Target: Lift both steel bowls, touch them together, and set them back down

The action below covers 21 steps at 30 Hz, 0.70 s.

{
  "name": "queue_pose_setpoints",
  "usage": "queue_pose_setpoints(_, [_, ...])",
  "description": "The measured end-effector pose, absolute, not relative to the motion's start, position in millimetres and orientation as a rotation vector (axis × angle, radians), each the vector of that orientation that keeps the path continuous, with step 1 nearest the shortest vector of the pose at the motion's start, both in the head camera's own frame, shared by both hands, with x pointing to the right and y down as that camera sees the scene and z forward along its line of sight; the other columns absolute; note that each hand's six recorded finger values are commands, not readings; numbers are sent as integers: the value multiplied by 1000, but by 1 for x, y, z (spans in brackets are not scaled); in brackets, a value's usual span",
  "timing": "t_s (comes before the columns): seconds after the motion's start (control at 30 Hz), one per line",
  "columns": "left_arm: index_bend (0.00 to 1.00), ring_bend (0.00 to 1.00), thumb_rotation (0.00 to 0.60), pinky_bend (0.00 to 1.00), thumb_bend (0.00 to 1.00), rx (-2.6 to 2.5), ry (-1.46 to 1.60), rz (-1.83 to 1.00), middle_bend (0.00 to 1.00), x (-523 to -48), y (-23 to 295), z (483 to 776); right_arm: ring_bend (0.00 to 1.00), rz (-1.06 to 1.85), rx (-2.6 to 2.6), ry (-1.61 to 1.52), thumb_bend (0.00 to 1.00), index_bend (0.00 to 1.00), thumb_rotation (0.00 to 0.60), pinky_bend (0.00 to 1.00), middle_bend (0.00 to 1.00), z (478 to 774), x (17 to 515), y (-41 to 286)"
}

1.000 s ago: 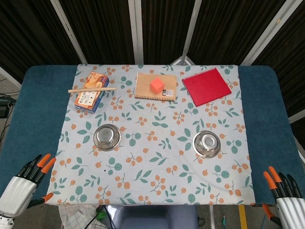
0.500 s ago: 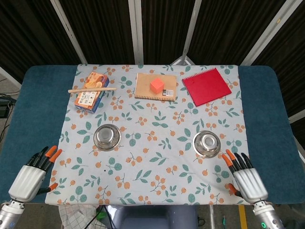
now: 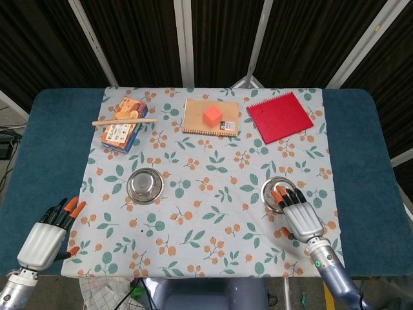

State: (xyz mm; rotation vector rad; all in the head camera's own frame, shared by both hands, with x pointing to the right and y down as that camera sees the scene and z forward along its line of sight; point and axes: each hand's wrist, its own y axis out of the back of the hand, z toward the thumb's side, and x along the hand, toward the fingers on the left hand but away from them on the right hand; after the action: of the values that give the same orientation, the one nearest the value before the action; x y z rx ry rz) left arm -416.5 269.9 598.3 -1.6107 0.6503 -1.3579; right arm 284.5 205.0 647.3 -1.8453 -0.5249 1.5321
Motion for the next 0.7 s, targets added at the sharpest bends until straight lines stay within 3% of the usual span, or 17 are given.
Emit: queue_pose_setpoints(0.7, [0, 0, 522, 195, 62, -1564, 634, -1475, 0, -419, 258, 618, 0, 1666, -1860, -422, 341, 0, 600, 0, 0, 687, 290, 152])
